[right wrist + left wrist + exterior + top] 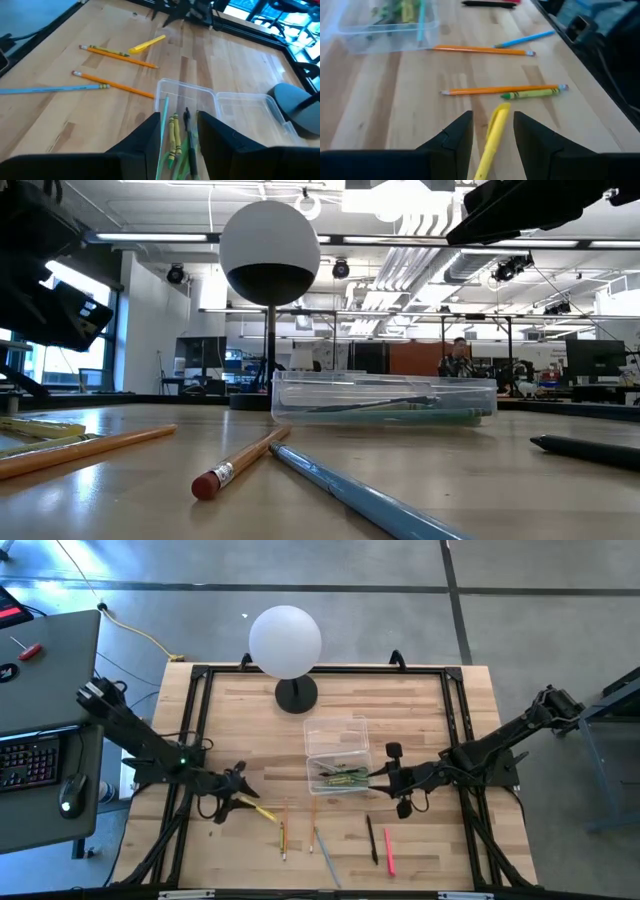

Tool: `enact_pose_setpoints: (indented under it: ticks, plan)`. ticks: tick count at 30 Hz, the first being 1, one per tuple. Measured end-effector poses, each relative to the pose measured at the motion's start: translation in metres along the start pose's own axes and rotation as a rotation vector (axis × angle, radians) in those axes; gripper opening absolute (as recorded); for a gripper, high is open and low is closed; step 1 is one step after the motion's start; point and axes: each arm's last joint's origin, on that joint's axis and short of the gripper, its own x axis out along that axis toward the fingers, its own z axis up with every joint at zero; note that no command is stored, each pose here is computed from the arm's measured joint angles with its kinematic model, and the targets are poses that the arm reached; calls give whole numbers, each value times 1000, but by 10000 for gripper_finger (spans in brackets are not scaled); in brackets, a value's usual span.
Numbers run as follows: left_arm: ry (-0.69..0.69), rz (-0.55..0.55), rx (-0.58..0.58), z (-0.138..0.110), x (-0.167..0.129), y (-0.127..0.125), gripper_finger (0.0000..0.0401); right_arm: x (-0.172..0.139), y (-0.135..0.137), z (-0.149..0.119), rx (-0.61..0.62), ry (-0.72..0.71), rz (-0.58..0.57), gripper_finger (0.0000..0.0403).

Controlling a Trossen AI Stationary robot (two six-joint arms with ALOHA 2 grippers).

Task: Pick & place school supplies into a supply box
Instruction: Put the yellow pen into the transparent supply box

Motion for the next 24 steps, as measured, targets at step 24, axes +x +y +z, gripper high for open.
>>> enact_pose_setpoints:
  ticks: [24]
  plan:
    - [-3,-30,209,-26,43,-5,172,0,0,0,2,-4,-4,108]
